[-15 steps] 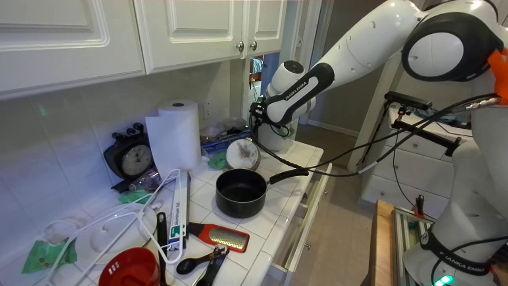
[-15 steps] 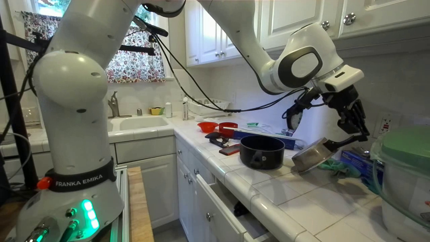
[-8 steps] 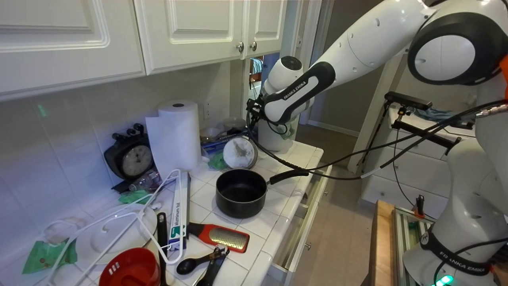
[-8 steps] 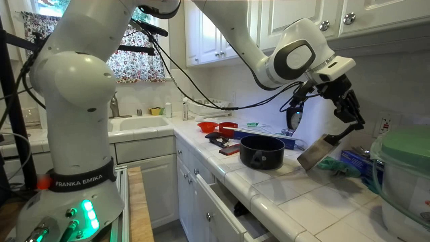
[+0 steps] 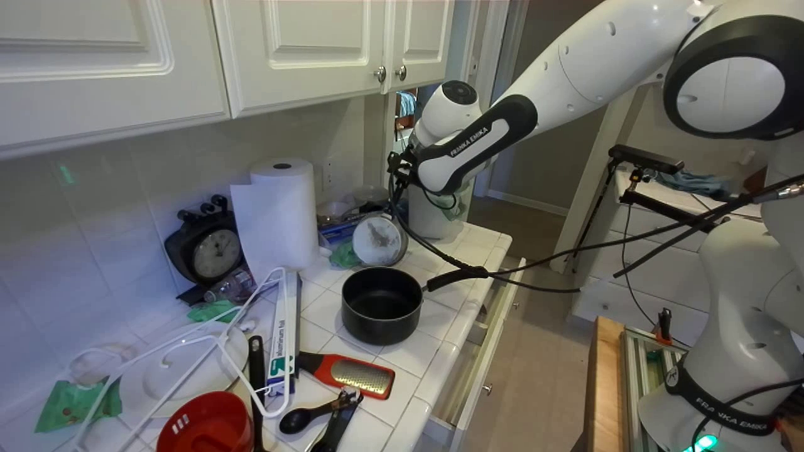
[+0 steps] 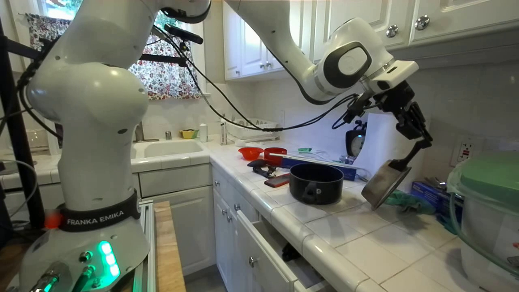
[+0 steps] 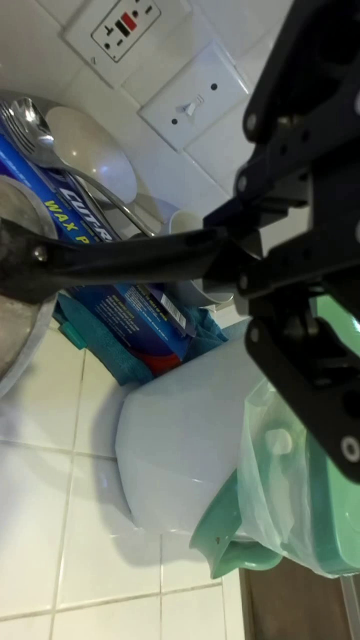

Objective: Place the pan in the pot

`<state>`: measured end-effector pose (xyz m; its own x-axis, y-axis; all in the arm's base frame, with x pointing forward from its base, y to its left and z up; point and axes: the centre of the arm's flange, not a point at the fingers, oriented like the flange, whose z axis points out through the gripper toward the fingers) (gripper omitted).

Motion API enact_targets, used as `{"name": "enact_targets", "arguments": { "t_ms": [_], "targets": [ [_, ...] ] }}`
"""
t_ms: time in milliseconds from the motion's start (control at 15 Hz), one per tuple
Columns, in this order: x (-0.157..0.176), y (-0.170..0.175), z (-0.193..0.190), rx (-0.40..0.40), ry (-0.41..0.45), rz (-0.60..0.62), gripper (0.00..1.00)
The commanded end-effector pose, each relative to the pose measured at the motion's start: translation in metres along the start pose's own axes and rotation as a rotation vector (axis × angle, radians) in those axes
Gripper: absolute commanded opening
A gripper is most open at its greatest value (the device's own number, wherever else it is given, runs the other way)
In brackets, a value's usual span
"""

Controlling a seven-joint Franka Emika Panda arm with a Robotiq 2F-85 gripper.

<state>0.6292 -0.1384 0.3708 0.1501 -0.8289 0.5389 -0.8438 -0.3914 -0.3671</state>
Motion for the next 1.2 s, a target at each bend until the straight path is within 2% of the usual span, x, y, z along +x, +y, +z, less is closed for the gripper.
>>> {"name": "enact_targets", "arguments": {
  "t_ms": [0, 733, 1133],
  "targets": [
    [-0.008, -0.001, -0.033, 0.007, -0.005, -0.033, 0.1],
    [-0.032, -0.021, -0.095, 0.049, 0.094, -0.147, 0.1],
    [-0.042, -0.023, -0.13, 0.061, 0.119, -0.193, 0.1]
  ]
}}
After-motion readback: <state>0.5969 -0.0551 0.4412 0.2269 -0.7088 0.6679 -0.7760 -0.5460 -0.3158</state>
